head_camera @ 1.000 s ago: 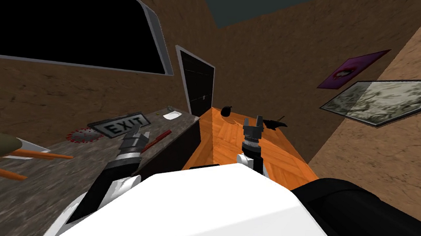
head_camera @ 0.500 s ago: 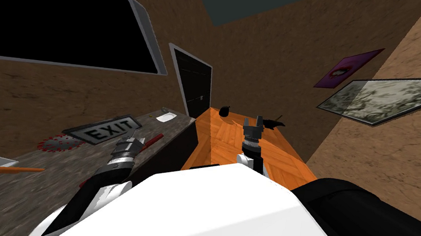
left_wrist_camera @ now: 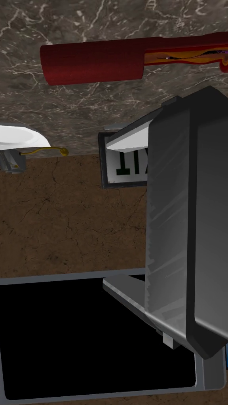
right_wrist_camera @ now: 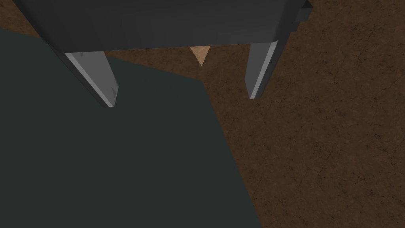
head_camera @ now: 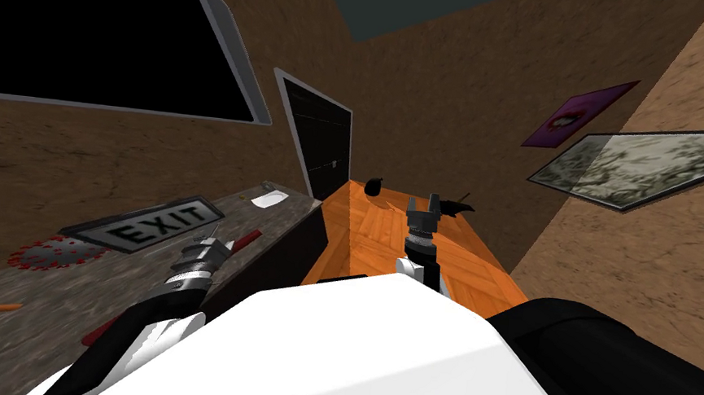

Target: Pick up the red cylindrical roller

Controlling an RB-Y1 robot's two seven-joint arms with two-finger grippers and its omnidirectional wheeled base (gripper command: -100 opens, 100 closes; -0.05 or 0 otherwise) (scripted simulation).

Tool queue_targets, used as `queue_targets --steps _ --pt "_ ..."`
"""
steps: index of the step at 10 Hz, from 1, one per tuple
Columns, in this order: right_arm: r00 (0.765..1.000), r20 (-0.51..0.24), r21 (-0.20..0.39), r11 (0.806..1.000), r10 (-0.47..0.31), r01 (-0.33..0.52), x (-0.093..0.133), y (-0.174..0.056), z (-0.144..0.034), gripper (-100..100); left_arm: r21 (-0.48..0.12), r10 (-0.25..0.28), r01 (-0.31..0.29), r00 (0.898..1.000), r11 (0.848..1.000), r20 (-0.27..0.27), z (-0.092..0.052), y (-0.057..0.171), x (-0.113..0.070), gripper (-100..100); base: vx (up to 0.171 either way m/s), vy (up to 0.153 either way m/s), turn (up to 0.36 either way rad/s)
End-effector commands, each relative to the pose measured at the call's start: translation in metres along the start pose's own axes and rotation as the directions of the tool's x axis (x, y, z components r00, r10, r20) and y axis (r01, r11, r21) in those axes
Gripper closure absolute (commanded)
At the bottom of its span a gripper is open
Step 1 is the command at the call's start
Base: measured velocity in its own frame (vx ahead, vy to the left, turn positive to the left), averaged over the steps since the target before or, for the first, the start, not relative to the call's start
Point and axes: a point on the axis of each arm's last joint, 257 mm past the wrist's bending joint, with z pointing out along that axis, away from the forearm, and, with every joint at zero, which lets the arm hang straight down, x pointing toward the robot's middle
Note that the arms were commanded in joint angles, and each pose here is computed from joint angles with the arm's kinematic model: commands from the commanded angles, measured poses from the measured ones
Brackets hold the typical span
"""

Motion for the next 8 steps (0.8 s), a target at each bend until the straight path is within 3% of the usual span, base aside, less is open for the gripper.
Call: queue_targets --steps 1,2,3,5,8 --pt "1.000 0.000 0.000 1.000 0.000 0.000 0.000 0.000 0.000 0 -0.056 -0.020 0.021 0.999 0.998 0.029 -0.003 0.014 -0.015 -100 0.091 -0.082 -0.035" --pt "1.000 0.000 0.000 1.000 0.000 0.000 0.000 0.000 0.000 0 -0.075 -0.019 0.022 0.999 0.997 0.032 -0.004 0.019 -0.015 -100 0.079 -0.050 -0.009" --pt "1.000 0.000 0.000 1.000 0.000 0.000 0.000 0.000 0.000 0 -0.107 -0.035 0.041 0.998 0.993 0.057 -0.008 0.027 -0.028 -100 0.076 -0.041 -0.028" --pt "1.000 0.000 0.000 1.000 0.000 0.000 0.000 0.000 0.000 0 -0.133 -0.035 0.043 0.998 0.990 0.061 -0.009 0.033 -0.029 -100 0.058 -0.029 -0.003" --pt "1.000 0.000 0.000 1.000 0.000 0.000 0.000 0.000 0.000 0 -0.220 -0.062 0.087 0.991 0.972 0.119 -0.020 0.055 -0.053 -100 0.079 -0.049 -0.013"
